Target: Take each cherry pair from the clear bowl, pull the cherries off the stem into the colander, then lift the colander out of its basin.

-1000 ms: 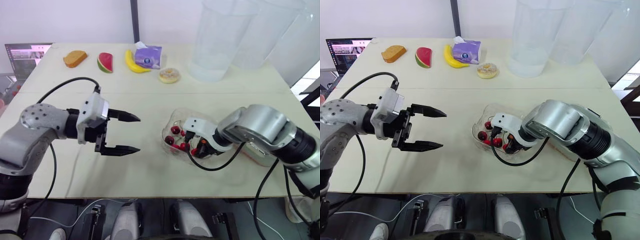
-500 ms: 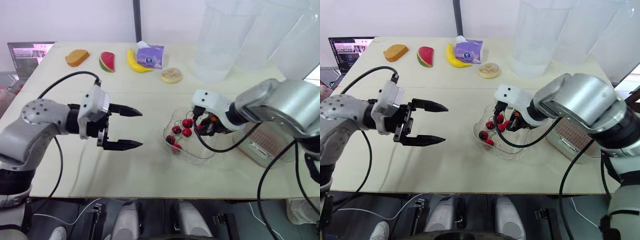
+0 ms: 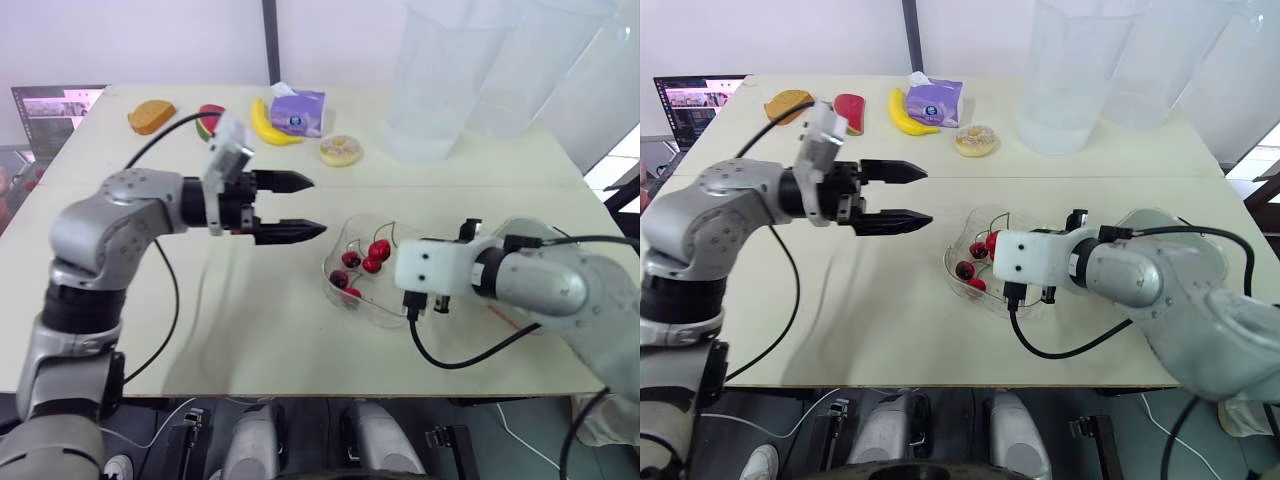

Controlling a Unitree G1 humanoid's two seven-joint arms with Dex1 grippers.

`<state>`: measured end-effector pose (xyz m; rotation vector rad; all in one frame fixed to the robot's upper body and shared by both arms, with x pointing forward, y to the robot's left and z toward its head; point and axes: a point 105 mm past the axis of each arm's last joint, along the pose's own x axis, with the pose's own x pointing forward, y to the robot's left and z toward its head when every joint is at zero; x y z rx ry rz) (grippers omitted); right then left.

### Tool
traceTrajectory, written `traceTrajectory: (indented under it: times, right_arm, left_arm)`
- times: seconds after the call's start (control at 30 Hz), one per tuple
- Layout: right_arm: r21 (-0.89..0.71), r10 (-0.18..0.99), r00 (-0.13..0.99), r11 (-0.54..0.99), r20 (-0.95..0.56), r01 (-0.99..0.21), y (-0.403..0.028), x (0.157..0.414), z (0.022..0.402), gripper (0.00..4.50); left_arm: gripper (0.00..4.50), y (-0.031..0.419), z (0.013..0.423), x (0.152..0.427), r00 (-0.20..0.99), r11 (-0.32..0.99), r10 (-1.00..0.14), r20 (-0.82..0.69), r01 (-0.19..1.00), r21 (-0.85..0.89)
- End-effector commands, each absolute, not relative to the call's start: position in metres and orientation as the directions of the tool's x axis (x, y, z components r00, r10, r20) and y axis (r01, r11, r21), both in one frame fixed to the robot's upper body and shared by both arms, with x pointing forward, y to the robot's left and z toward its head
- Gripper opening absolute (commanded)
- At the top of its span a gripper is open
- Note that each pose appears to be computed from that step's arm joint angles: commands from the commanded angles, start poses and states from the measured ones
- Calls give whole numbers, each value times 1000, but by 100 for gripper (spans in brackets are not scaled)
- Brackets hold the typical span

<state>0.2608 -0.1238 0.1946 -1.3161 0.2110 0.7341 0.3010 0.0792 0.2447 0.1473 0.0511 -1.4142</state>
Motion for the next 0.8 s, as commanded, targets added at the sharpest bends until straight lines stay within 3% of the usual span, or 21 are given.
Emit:
traceTrajectory:
  times: [0.03,0.3,0.8]
  right_arm:
    - [-891,428,807,7,-407,-453,-113,265,211,79]
    - [-924,465,805,-85,-368,-374,-106,274,216,79]
    - [-916,464,796,-109,-390,-385,-105,272,214,79]
  left_arm:
    - [450,60,243,303,116,107,-983,-144,992,68]
    - [450,15,242,316,52,43,-986,-161,997,58]
    - [450,8,237,324,40,49,-981,-192,998,-43]
